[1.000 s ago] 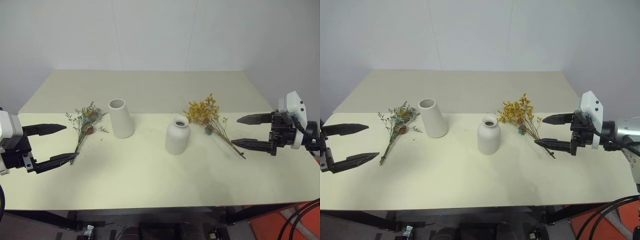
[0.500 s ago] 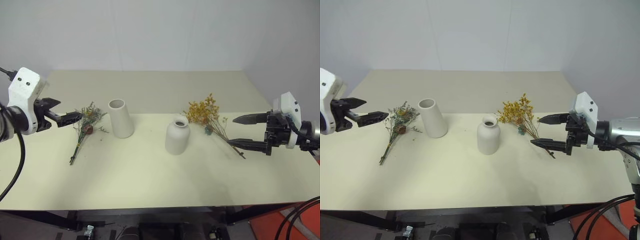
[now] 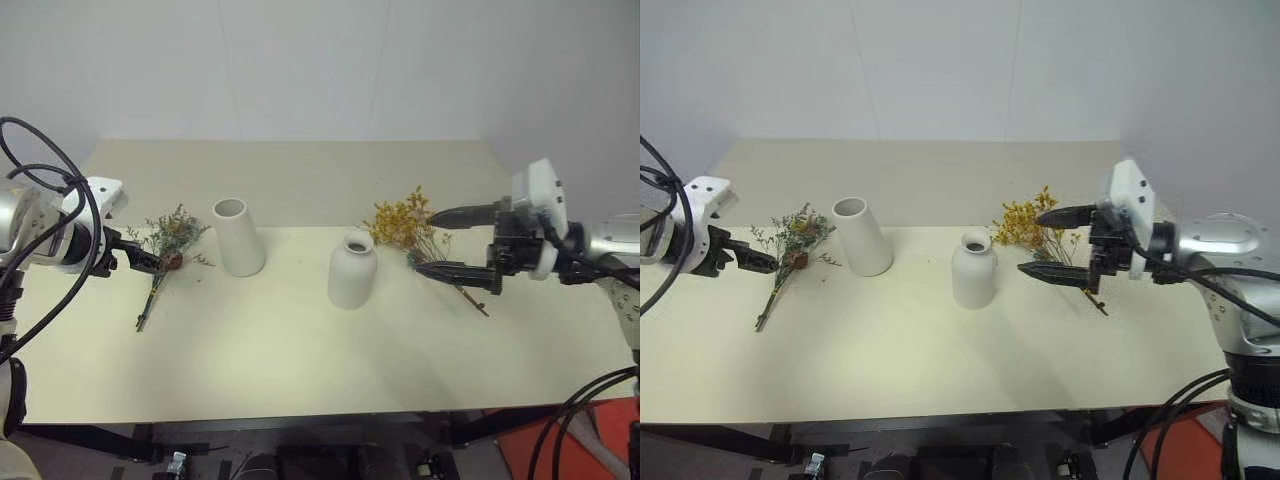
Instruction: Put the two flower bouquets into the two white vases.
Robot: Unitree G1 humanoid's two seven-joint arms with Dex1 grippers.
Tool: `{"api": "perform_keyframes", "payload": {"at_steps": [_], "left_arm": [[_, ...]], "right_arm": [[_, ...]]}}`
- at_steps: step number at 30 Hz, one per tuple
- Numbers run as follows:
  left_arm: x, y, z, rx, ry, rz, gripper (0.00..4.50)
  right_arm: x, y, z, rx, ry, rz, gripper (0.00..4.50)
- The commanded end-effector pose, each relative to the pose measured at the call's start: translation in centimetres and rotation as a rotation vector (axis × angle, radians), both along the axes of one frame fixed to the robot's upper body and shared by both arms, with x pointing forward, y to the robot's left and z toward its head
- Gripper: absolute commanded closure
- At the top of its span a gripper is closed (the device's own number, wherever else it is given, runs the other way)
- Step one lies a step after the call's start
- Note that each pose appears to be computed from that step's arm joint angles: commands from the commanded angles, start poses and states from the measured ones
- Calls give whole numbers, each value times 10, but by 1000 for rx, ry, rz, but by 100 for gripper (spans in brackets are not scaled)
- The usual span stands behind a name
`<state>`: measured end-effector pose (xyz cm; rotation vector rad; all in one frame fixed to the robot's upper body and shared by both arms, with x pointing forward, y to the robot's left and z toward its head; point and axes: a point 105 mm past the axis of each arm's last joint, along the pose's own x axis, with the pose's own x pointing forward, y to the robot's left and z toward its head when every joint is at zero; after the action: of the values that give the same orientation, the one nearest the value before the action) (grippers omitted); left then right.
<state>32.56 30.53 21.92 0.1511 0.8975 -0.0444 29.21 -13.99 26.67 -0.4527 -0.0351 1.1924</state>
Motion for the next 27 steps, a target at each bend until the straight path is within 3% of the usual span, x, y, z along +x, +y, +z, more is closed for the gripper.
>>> {"api": "perform_keyframes", "payload": {"at_steps": [1,12,26,27], "left_arm": [[2,4,5,10,0,27,0],[23,11,-27,-42,97,183,0],[53,13,-70,-13,113,218,0],[54,13,-71,-15,110,222,19]], "right_arm": [[-3,14,15,0,-43,26,2],[9,34,20,-20,-65,55,2],[6,34,19,-29,-61,62,2],[6,33,19,-31,-60,60,0]]}}
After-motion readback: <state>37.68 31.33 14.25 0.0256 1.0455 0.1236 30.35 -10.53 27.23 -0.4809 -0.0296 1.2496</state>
